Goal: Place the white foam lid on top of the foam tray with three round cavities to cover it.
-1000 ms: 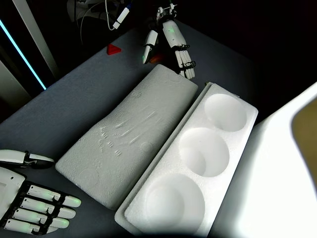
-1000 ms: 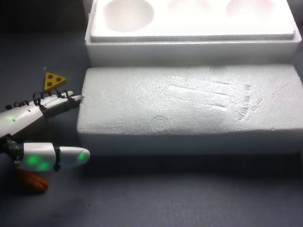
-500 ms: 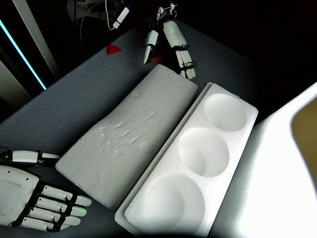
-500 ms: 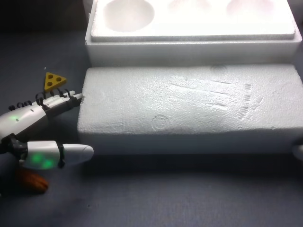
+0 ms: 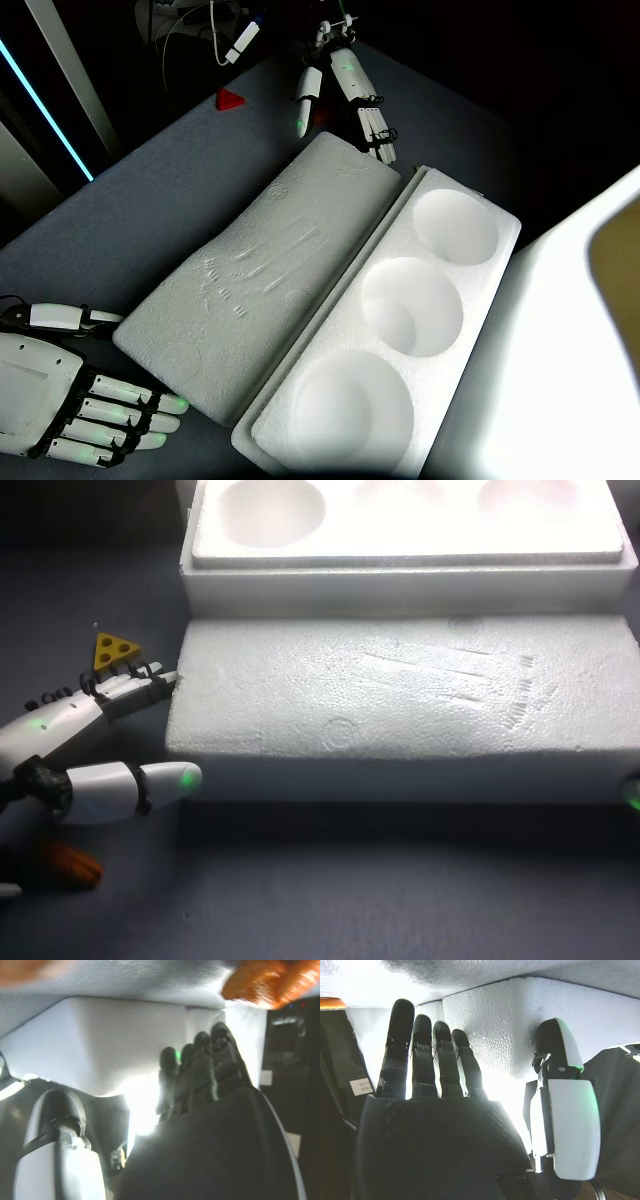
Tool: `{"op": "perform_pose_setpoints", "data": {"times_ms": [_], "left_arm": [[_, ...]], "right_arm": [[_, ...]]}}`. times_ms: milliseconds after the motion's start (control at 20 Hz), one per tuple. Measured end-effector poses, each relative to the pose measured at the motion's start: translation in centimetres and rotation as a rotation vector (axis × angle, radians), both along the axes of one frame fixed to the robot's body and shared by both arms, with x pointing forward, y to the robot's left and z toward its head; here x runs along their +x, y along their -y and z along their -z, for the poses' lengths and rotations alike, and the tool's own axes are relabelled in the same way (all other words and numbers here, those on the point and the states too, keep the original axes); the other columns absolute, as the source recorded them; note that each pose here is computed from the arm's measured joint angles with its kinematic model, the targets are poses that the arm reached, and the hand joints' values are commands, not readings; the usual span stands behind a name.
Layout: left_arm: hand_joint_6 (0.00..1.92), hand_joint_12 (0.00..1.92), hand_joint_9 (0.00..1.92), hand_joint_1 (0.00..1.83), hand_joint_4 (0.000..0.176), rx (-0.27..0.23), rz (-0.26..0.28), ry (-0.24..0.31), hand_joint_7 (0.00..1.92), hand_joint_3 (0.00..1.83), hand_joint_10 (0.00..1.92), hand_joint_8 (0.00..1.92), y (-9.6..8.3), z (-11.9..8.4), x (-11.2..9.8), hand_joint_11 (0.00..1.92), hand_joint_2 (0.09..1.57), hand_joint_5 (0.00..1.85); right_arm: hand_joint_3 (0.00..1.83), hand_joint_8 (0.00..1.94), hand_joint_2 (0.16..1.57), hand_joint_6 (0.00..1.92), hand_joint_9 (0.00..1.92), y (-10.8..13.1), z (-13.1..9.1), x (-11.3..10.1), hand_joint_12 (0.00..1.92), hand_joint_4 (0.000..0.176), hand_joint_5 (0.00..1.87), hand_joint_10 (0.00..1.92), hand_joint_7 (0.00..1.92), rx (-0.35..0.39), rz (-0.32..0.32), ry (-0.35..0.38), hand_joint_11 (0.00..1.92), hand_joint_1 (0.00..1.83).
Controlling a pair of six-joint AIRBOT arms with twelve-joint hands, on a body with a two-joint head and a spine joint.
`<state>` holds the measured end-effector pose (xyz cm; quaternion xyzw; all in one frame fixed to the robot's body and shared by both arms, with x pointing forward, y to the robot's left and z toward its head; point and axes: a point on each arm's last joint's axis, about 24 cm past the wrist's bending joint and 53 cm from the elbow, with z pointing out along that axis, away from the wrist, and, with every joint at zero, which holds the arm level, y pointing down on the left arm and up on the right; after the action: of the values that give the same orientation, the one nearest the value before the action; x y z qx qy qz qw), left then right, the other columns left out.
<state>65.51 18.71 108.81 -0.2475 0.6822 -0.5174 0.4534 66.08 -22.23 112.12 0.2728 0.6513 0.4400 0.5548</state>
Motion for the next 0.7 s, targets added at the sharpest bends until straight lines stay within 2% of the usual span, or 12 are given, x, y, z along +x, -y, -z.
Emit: {"op": "perform_pose_setpoints", "data": {"times_ms": [100,300,400,450,550,600,650,700], "left_arm": [[0.02,0.00,0.00,0.51,0.000,-0.013,0.001,-0.001,0.00,0.02,0.00,0.00,0.1,-0.3,-0.5,0.00,1.15,0.24],[0.02,0.00,0.00,0.51,0.000,-0.038,0.003,0.013,0.00,0.01,0.00,0.00,-0.3,-1.0,-1.6,0.00,1.16,0.25],[0.02,0.00,0.00,0.52,0.000,-0.057,0.012,0.020,0.00,0.01,0.00,0.00,-0.3,-1.4,-2.5,0.00,1.16,0.25],[0.02,0.00,0.00,0.51,0.000,-0.064,0.016,0.022,0.00,0.01,0.00,0.00,-0.3,-1.6,-2.9,0.00,1.16,0.25],[0.01,0.00,0.00,0.44,0.000,-0.077,0.031,0.043,0.01,0.01,0.00,0.00,0.0,-2.5,-3.4,0.00,1.16,0.25],[0.01,0.00,0.00,0.41,0.000,-0.084,0.039,0.062,0.00,0.01,0.00,0.00,0.1,-3.2,-3.7,0.00,1.17,0.24],[0.01,0.00,0.00,0.42,0.000,-0.090,0.047,0.082,0.00,0.01,0.00,0.00,0.3,-3.9,-3.9,0.00,1.17,0.24],[0.01,0.00,0.00,0.43,0.000,-0.096,0.057,0.100,0.00,0.01,0.00,0.00,0.4,-4.6,-4.2,0.00,1.17,0.24]], "right_arm": [[0.00,0.00,1.21,0.00,0.00,-0.1,-0.5,-0.4,1.42,0.000,0.17,0.29,0.10,-0.004,-0.009,0.003,0.00,0.47],[0.00,0.02,1.19,0.08,0.00,-0.3,-1.7,-1.6,1.69,0.000,0.23,0.53,0.17,0.005,-0.022,0.034,0.00,0.53],[0.00,0.01,1.20,0.07,0.00,-0.2,-1.8,-2.4,1.68,0.000,0.19,0.35,0.10,0.004,-0.030,0.031,0.00,0.49],[0.00,0.01,1.19,0.07,0.00,0.0,-2.2,-3.0,1.56,0.000,0.20,0.26,0.09,0.004,-0.034,0.040,0.00,0.46],[0.00,0.01,1.22,0.05,0.00,0.7,-3.2,-3.9,1.49,0.000,0.16,0.39,0.13,-0.008,-0.030,0.062,0.00,0.47],[0.01,0.01,1.24,0.05,0.00,1.1,-3.7,-4.3,1.52,0.000,0.14,0.43,0.13,-0.016,-0.026,0.077,0.00,0.44],[0.00,0.00,1.23,0.04,0.00,1.6,-4.4,-4.7,1.37,0.000,0.15,0.16,0.06,-0.015,-0.019,0.099,0.00,0.42],[0.00,0.00,1.22,0.04,0.00,2.0,-5.1,-5.3,1.01,0.000,0.15,0.03,0.01,-0.017,-0.015,0.117,0.00,0.43]]}}
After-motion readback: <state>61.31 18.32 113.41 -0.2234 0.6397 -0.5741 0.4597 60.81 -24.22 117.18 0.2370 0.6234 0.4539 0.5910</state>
